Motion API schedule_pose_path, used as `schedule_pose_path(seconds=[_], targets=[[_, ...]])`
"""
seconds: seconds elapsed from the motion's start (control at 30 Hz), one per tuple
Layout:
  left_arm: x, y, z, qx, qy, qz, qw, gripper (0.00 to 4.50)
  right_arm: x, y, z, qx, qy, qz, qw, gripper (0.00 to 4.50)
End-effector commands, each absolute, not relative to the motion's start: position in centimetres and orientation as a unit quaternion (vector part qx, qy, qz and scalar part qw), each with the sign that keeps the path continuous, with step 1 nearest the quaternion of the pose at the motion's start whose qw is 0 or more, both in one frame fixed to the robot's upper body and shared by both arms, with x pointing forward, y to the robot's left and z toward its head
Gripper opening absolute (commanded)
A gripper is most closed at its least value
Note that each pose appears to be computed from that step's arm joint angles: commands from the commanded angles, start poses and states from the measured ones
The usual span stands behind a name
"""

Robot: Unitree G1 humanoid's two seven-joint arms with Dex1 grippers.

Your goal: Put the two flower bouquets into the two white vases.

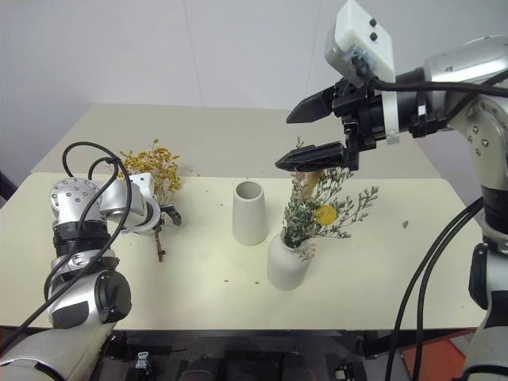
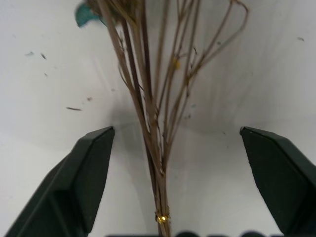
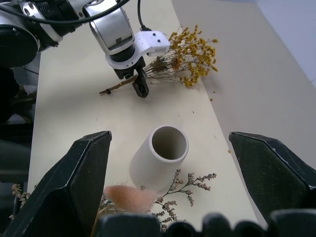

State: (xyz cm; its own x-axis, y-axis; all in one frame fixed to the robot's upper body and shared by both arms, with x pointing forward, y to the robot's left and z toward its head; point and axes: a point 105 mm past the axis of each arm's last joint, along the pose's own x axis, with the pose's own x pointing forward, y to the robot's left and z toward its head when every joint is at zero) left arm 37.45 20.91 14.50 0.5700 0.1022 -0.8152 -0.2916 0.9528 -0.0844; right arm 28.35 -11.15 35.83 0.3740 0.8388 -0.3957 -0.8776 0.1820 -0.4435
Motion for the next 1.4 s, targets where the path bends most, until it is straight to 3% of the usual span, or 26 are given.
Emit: schedule_pose_path(seconds=[0.03, 0.33, 0.4, 0.63, 0.8, 1.03, 1.2, 1.4], targets=[[37.8, 21.1, 15.1, -0.114, 0.443, 0.116, 0.881, 3.37, 27.8, -11.5, 37.0, -0.324, 0.007, 0.547, 0.772, 4.5], [37.9, 20.2, 13.8, -0.127, 0.455, 0.109, 0.875, 0.51, 28.1, -11.6, 36.9, -0.32, 0.009, 0.541, 0.778, 4.5], [38.0, 20.4, 13.7, -0.131, 0.454, 0.113, 0.874, 0.06, 28.2, -11.7, 36.8, -0.319, 0.009, 0.54, 0.779, 4.5], [38.2, 21.2, 15.0, -0.149, 0.411, 0.13, 0.89, 0.06, 28.2, -11.9, 36.8, -0.319, 0.01, 0.538, 0.781, 4.5], [39.1, 22.6, 18.7, -0.087, 0.255, 0.131, 0.954, 0.06, 28.2, -12.1, 36.6, -0.322, 0.015, 0.535, 0.781, 4.5], [38.8, 21.2, 26.8, -0.176, 0.03, -0.076, 0.981, 0.06, 28.1, -12.2, 36.6, -0.322, 0.011, 0.53, 0.785, 4.5], [37.6, 18.4, 31.8, -0.235, -0.073, -0.247, 0.937, 0.06, 27.8, -12.3, 36.8, -0.32, 0.004, 0.525, 0.789, 4.5], [36.1, 13.4, 34.0, -0.197, -0.102, -0.443, 0.868, 0.06, 27.0, -12.7, 36.9, -0.31, 0.013, 0.52, 0.795, 4.5]])
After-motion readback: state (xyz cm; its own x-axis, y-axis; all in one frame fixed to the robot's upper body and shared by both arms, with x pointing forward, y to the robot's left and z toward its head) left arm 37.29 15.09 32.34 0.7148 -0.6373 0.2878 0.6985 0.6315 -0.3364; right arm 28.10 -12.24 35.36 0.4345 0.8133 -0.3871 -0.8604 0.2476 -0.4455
